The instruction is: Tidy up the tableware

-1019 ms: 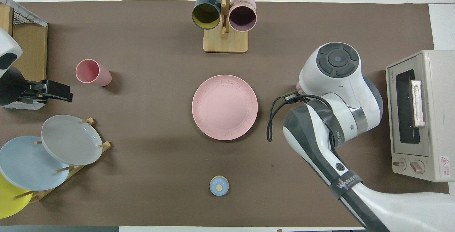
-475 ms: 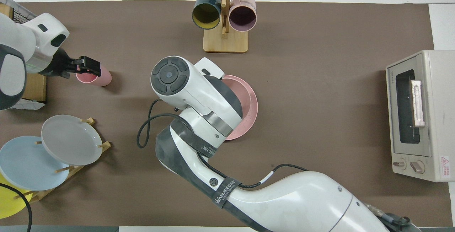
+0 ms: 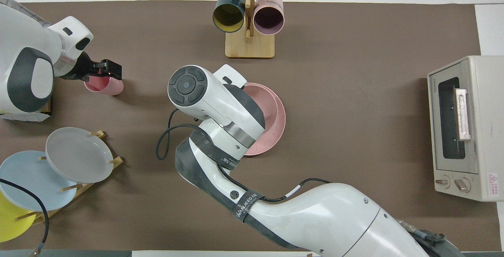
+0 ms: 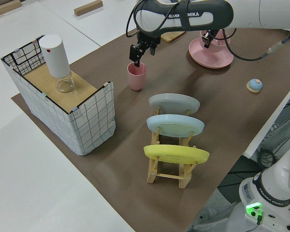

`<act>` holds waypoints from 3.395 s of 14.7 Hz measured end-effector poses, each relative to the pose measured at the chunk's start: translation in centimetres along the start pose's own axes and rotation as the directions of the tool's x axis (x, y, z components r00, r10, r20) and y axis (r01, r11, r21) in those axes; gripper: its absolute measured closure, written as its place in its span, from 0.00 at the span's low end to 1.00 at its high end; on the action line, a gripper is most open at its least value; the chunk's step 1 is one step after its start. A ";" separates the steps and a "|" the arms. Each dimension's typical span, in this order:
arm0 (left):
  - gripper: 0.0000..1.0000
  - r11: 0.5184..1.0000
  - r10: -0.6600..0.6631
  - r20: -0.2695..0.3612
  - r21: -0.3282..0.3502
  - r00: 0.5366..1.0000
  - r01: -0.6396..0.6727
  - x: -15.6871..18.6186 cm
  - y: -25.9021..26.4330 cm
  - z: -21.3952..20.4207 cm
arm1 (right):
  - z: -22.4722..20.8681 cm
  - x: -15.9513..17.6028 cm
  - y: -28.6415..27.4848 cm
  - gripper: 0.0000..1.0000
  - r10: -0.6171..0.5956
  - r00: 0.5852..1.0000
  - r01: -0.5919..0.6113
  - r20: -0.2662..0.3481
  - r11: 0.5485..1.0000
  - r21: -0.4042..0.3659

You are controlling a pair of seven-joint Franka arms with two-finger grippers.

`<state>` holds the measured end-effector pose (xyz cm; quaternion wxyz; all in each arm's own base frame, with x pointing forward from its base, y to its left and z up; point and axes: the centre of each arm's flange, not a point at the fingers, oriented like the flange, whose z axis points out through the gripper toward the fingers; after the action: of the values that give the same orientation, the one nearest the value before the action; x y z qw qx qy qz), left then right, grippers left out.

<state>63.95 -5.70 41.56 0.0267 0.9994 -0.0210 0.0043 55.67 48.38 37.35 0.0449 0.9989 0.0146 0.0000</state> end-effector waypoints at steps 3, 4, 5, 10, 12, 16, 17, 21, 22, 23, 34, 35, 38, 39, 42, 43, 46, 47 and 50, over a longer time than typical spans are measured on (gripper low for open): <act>0.00 1.000 0.002 -0.009 -0.002 1.000 -0.002 0.4 0.1 0.8 | 1.2 -0.5 -0.1 0.96 0.001 1.000 -0.001 0.024 1.000 -0.010; 0.00 1.000 0.001 -0.008 -0.002 1.000 -0.002 0.5 0.1 1.2 | 1.9 -0.7 -0.1 0.96 -0.002 1.000 0.002 0.028 1.000 -0.012; 0.00 1.000 0.001 -0.003 -0.002 1.000 -0.001 0.5 0.0 1.5 | 2.4 -0.8 -0.3 0.96 -0.005 1.000 0.005 0.025 1.000 -0.006; 0.04 1.000 0.001 0.013 -0.003 1.000 -0.001 0.6 0.0 2.9 | 2.2 -0.8 -0.2 0.78 0.009 0.999 -0.010 0.031 1.000 0.019; 0.11 1.000 0.002 0.021 -0.002 1.000 -0.002 0.4 0.2 3.6 | 1.1 -0.6 0.3 0.56 0.020 0.999 -0.020 0.034 1.000 0.013; 0.60 1.000 0.007 0.025 0.009 1.000 -0.008 0.1 0.2 4.3 | -5.6 3.6 8.4 0.44 0.029 0.999 -0.029 0.025 1.000 0.001; 0.71 1.000 0.008 0.022 0.010 1.000 -0.008 0.1 0.2 4.3 | -8.5 5.0 12.7 0.41 0.015 1.000 -0.016 0.023 1.000 0.011; 0.96 1.000 0.008 -0.004 0.013 1.000 -0.008 0.7 0.2 3.0 | -17.9 5.4 28.8 0.17 -0.015 0.998 0.014 0.055 1.000 0.009; 0.96 1.000 0.006 -0.006 0.013 1.000 -0.006 1.0 0.2 2.0 | -19.4 4.9 31.8 0.16 -0.028 0.997 0.028 0.066 1.000 -0.003; 0.96 1.000 -0.006 -0.001 0.013 1.000 0.006 1.3 0.5 0.7 | -20.5 4.3 34.3 0.11 -0.040 0.996 0.041 0.078 0.999 -0.016; 0.96 0.963 -0.271 0.062 0.022 0.961 0.270 -4.7 24.4 -12.9 | -16.8 2.4 51.6 0.00 0.124 0.968 -0.137 0.218 0.989 0.047; 0.96 0.957 -0.289 0.063 0.014 0.955 0.289 -5.6 26.5 -13.2 | -16.7 2.1 52.6 0.00 0.120 0.970 -0.134 0.210 0.990 0.054; 0.96 0.941 -0.338 0.052 -0.006 0.940 0.338 -8.5 32.9 -12.8 | -16.8 0.5 55.1 0.00 0.064 0.983 -0.080 0.171 0.993 0.085; 0.96 0.934 -0.355 0.045 -0.017 0.934 0.356 -9.2 35.0 -12.0 | -17.1 -0.1 55.3 0.00 0.055 0.985 -0.070 0.161 0.994 0.089; 0.96 0.922 -0.385 0.048 -0.029 0.922 0.386 -10.1 39.2 -8.0 | -17.8 -0.8 55.1 0.00 0.042 0.991 -0.051 0.128 0.996 0.068; 0.96 0.919 -0.392 0.056 -0.019 0.918 0.394 -10.0 39.7 -6.4 | -17.7 -0.9 55.0 0.00 0.032 0.991 -0.041 0.127 0.997 0.068; 0.96 0.913 -0.406 0.069 -0.004 0.911 0.408 -9.7 40.9 -2.9 | -17.4 -1.0 55.0 0.00 0.003 0.992 -0.012 0.123 0.997 0.072; 0.96 0.912 -0.409 0.071 0.000 0.910 0.410 -9.5 41.0 -2.0 | -17.3 -1.0 55.1 0.00 0.001 0.993 -0.010 0.114 0.997 0.072; 0.96 0.901 -0.434 0.071 -0.001 0.898 0.435 -9.2 41.1 -0.1 | -17.0 -1.4 55.4 0.00 -0.019 0.994 0.011 0.108 0.997 0.077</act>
<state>53.05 -46.36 43.71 0.0345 0.9782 0.2013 -0.0366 55.83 -5.24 59.28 0.0072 0.9983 0.0196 -0.0553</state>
